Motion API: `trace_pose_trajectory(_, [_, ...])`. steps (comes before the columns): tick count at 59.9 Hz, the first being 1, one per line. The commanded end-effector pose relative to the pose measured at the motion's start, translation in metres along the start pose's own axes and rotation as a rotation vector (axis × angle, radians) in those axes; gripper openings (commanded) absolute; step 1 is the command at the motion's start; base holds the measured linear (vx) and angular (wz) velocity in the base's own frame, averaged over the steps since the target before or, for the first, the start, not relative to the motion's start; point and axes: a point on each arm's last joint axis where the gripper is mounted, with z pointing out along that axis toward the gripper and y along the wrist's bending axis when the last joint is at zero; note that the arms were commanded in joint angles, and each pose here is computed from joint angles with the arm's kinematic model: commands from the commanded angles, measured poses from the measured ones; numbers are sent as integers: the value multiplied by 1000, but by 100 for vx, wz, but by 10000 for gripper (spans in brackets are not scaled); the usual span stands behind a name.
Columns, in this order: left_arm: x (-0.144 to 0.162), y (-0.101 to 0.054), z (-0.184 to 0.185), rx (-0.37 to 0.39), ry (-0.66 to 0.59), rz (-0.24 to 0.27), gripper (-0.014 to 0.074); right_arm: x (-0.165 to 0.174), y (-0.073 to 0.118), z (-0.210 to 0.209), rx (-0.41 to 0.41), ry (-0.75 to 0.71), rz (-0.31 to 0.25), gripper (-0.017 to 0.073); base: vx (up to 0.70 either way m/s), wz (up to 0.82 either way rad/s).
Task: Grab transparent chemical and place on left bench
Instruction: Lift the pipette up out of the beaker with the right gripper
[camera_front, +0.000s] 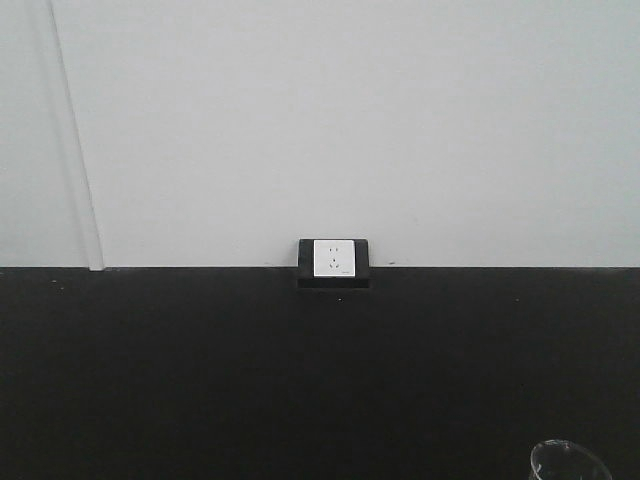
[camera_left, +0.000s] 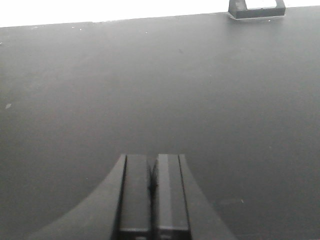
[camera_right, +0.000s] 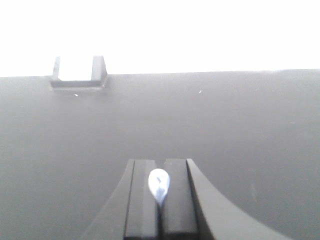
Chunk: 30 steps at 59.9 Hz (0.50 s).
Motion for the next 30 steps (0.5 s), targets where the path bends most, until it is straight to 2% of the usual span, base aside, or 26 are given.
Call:
trace_pose_trajectory(1, [-3, 0, -1, -2, -81, -9, -3, -3, 0, -27, -2, -163, -19, -4, 0, 0])
trace_pose_trajectory(11, [-3, 0, -1, -2, -81, -9, -3, 15, -1, -51, -1, -221, -27, -4, 0, 0])
trace_pose_trajectory(30, [-3, 0, -1, -2, -81, -9, -3, 23, -1, -60, 0, -226, -19, -4, 0, 0])
